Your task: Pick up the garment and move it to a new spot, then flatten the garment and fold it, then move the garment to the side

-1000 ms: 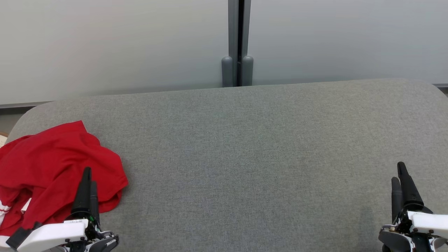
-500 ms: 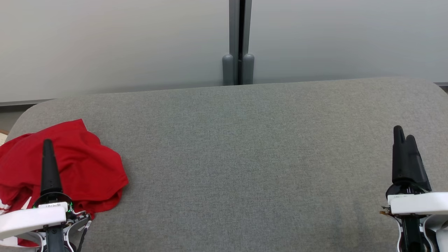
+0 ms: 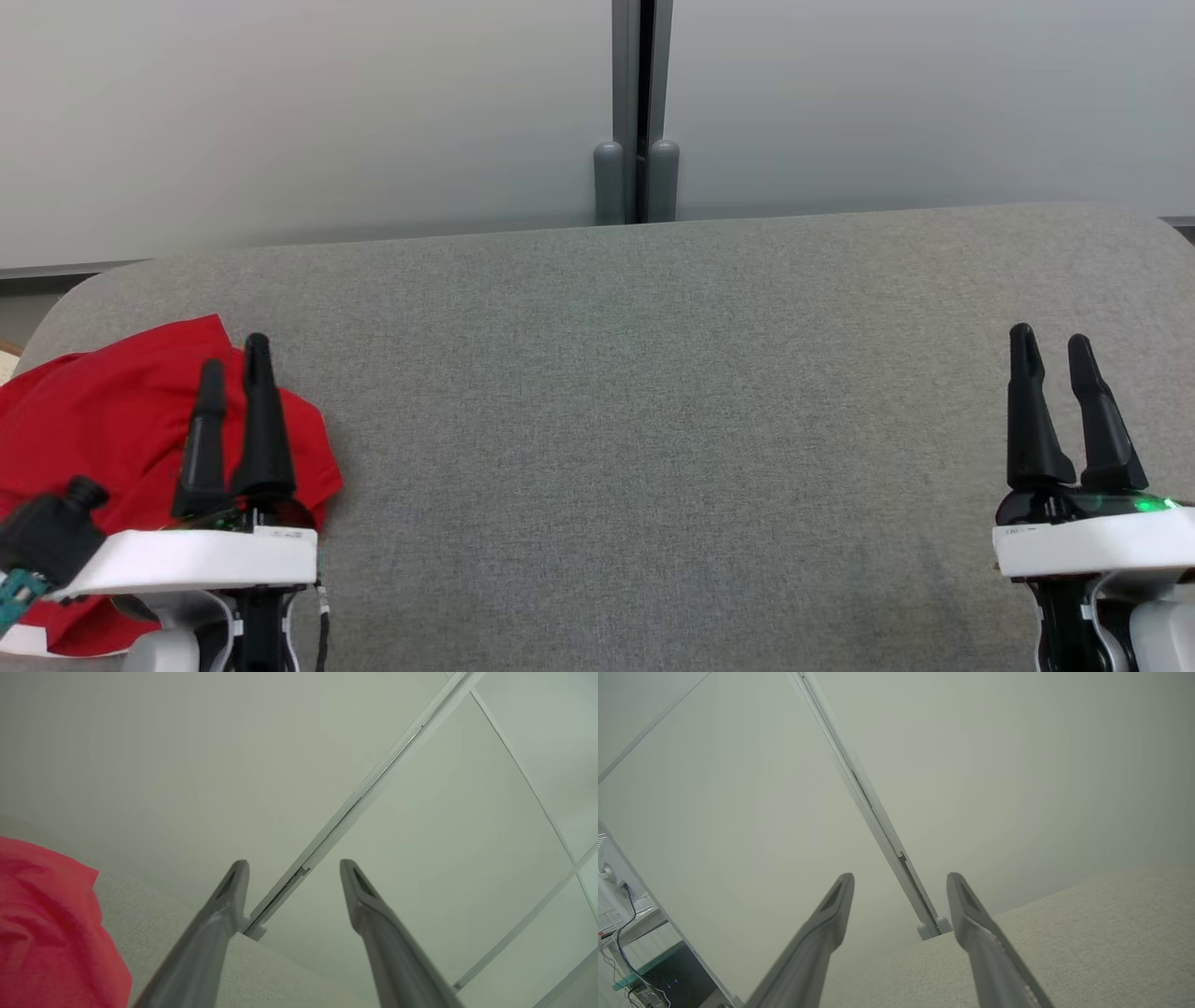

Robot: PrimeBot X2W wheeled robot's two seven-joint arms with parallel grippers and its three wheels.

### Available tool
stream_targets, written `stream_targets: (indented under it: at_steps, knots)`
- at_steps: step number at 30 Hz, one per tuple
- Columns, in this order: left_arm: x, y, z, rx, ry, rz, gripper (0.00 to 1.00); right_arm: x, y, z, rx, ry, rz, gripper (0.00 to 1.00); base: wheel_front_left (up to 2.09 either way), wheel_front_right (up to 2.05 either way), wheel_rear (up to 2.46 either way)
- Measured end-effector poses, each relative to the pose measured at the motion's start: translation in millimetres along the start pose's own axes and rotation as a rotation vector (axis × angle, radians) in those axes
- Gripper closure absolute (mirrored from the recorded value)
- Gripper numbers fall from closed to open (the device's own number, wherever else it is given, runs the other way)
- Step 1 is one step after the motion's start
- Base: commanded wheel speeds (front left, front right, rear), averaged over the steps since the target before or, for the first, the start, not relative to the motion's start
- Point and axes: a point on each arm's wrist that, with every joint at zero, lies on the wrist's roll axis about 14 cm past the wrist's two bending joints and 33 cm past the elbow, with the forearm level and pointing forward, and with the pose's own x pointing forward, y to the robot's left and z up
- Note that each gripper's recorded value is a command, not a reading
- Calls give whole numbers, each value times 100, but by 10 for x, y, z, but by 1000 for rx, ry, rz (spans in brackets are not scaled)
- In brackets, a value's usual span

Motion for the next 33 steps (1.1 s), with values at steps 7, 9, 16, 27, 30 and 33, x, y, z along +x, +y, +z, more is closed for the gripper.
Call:
stream_targets:
  at_steps: [7,9,16,27,30,33]
  knots:
    - [-66,-145,-288,160,75,-44,0,-18,60,-117,-119,32,28,0,0,0,0]
    - [-86,-158,-375,201,99,-51,0,-23,59,-152,-147,42,30,0,0,0,0]
    - [-169,-157,-621,315,165,-70,0,-72,18,-249,-226,67,23,0,0,0,0]
    - [-257,-158,-799,470,201,-91,0,-130,27,-388,-332,98,31,0,0,0,0]
    - [-272,-158,-828,498,205,-94,0,-139,24,-400,-358,100,33,0,0,0,0]
    - [-283,-153,-851,522,208,-95,0,-139,42,-403,-382,97,42,0,0,0,0]
